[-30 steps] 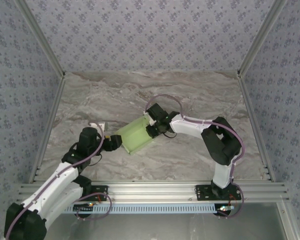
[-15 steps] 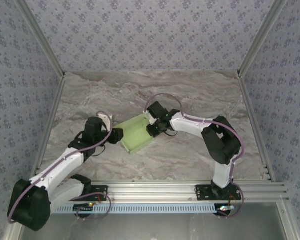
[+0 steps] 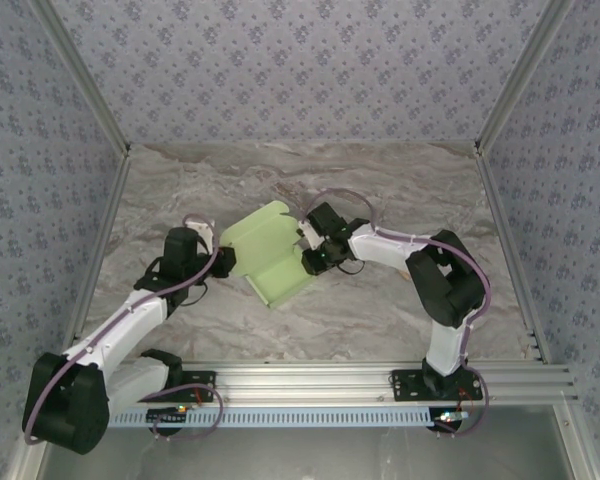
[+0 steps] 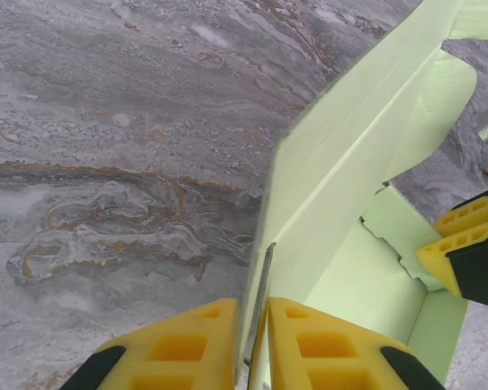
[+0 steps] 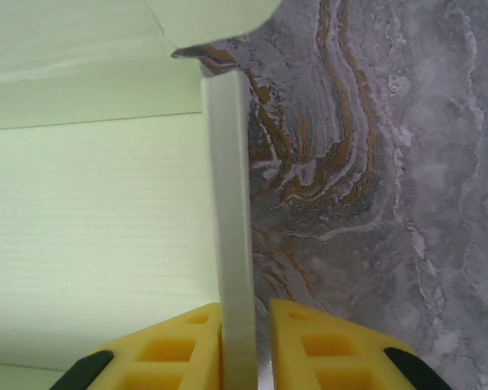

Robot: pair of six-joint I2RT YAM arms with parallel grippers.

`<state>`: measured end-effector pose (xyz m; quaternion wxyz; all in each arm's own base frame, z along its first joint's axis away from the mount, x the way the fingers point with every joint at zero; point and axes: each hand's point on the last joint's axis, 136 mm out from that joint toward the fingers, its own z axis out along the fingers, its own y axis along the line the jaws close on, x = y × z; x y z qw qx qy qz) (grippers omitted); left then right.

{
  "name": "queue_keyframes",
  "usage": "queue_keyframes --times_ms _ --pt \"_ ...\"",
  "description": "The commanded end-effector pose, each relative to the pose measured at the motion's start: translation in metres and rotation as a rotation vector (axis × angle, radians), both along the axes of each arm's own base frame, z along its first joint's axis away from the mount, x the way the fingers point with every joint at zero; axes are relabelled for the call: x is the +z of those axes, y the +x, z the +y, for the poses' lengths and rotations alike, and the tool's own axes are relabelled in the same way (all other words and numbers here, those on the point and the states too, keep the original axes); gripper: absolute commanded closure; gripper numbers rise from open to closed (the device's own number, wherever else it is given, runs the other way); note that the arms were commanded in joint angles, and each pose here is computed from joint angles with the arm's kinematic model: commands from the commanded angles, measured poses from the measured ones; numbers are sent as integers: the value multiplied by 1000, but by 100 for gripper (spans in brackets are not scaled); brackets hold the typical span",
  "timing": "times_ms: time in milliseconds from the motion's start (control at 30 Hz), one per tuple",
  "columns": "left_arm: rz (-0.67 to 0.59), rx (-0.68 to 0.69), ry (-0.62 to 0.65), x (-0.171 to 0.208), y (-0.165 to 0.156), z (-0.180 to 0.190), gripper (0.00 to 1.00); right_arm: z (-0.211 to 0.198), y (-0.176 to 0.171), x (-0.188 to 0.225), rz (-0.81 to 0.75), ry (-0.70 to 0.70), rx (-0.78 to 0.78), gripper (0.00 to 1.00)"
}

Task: Fold the paper box

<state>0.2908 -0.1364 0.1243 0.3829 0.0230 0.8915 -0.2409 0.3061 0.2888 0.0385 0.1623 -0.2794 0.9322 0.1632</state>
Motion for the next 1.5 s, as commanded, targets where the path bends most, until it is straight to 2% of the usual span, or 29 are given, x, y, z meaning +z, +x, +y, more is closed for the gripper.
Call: queue_keyframes --times_ms 0,400,900,1167,1300,1467 --pt "-4 22 -16 2 6 1 84 0 -6 5 -11 -24 8 78" --pt "46 16 -39 -7 12 -6 87 2 4 9 -190 -274 50 81" --pt "-87 -45 -155 30 11 -20 93 0 6 -19 -249 -546 159 87" --pt "-76 -60 -147 23 8 -26 94 -2 7 -28 -308 -716 227 87" --pt "-69 -29 -118 21 8 -19 95 1 11 -17 -317 -680 216 86" --pt "-74 -16 -89 19 7 -14 95 17 13 0 -265 -484 174 79"
